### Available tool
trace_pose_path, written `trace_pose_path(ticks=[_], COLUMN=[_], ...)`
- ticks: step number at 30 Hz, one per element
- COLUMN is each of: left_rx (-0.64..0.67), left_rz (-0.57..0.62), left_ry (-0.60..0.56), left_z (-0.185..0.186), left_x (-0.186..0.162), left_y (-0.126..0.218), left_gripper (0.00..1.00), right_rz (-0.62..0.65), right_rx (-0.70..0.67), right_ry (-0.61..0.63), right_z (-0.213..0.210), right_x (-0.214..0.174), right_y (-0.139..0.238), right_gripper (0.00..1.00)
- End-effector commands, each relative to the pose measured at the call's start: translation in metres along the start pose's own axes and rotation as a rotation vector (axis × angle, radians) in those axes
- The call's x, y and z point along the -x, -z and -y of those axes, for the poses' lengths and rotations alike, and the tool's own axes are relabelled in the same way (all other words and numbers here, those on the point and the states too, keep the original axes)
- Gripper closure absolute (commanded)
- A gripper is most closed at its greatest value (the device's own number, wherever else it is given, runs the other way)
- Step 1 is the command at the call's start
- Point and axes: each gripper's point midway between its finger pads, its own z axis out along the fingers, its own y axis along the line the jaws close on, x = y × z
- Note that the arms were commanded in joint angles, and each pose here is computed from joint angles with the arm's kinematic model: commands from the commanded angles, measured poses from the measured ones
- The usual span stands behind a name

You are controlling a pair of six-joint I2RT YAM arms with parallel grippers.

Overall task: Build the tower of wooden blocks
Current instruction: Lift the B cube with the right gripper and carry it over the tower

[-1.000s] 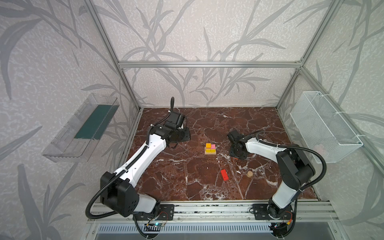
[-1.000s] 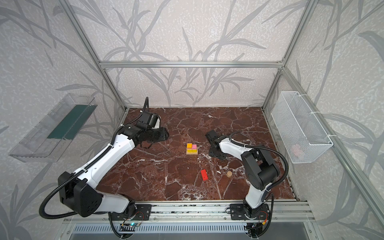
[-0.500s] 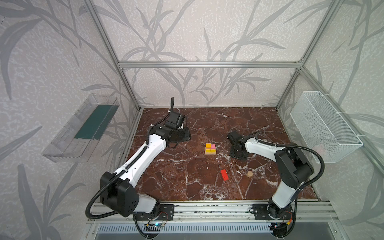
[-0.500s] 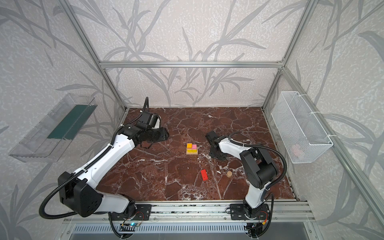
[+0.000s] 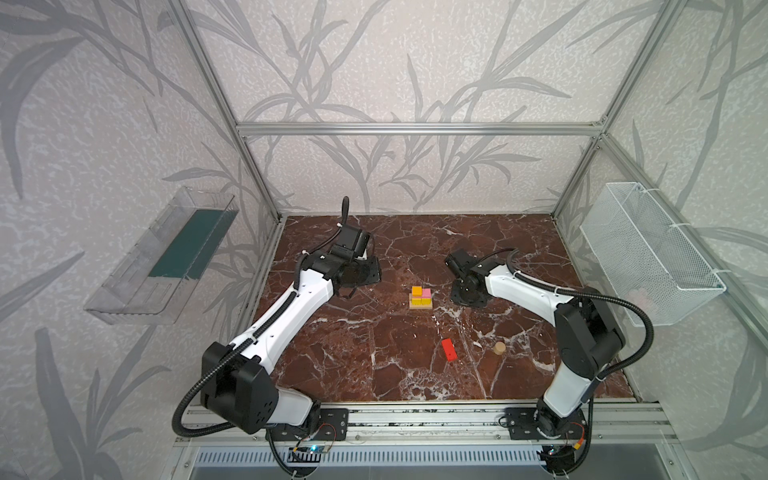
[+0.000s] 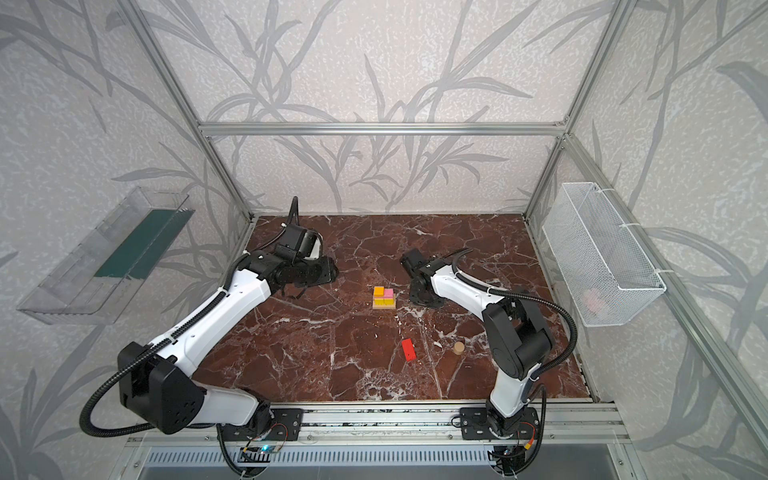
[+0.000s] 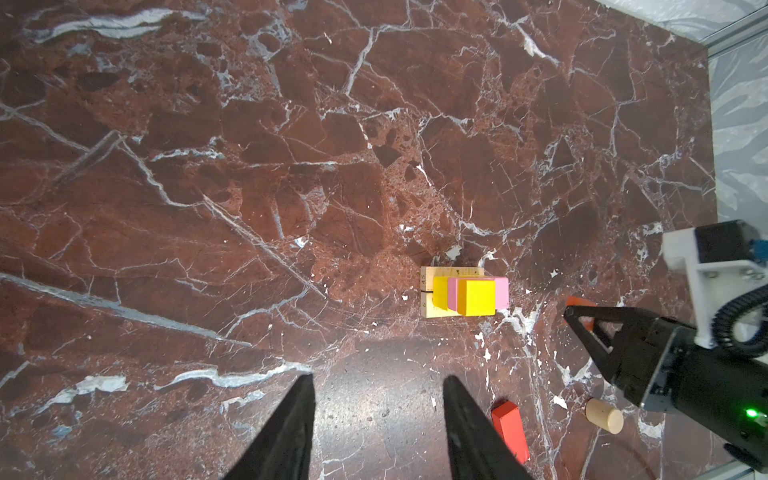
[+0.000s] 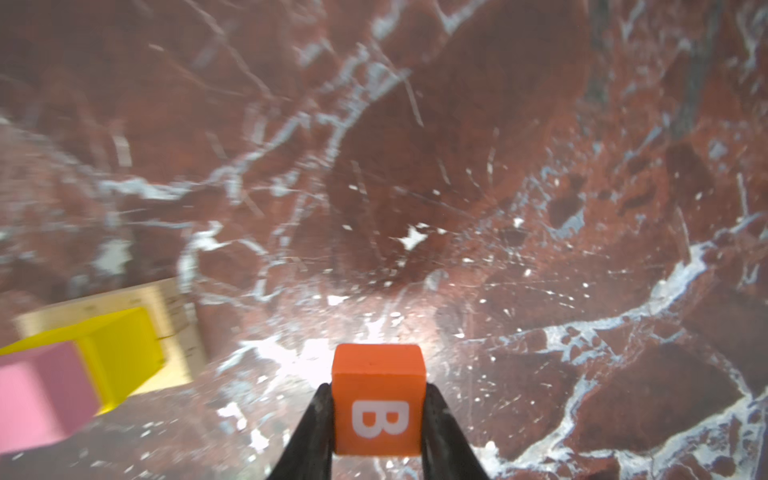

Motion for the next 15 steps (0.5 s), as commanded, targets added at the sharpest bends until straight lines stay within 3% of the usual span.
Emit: trace_pose_path(ticks=[1, 15], left_rx=[-0.051, -0.094], left_rz=[-0.005, -0.03], left_ry=[0.002, 0.016], left_z=[0.006, 0.009], left_x=[-0.001, -0.012], left_y=[-0.001, -0.007], left_gripper=[0.52, 0.54], right_rz=[0.002, 0.006], right_rx=[0.016, 0.108], right_ry=[0.052, 0.148], right_z=[-0.011, -0.073], right_x=[0.0, 0.003], right_y=[0.018, 0.029], right_gripper=[0.72, 0.72])
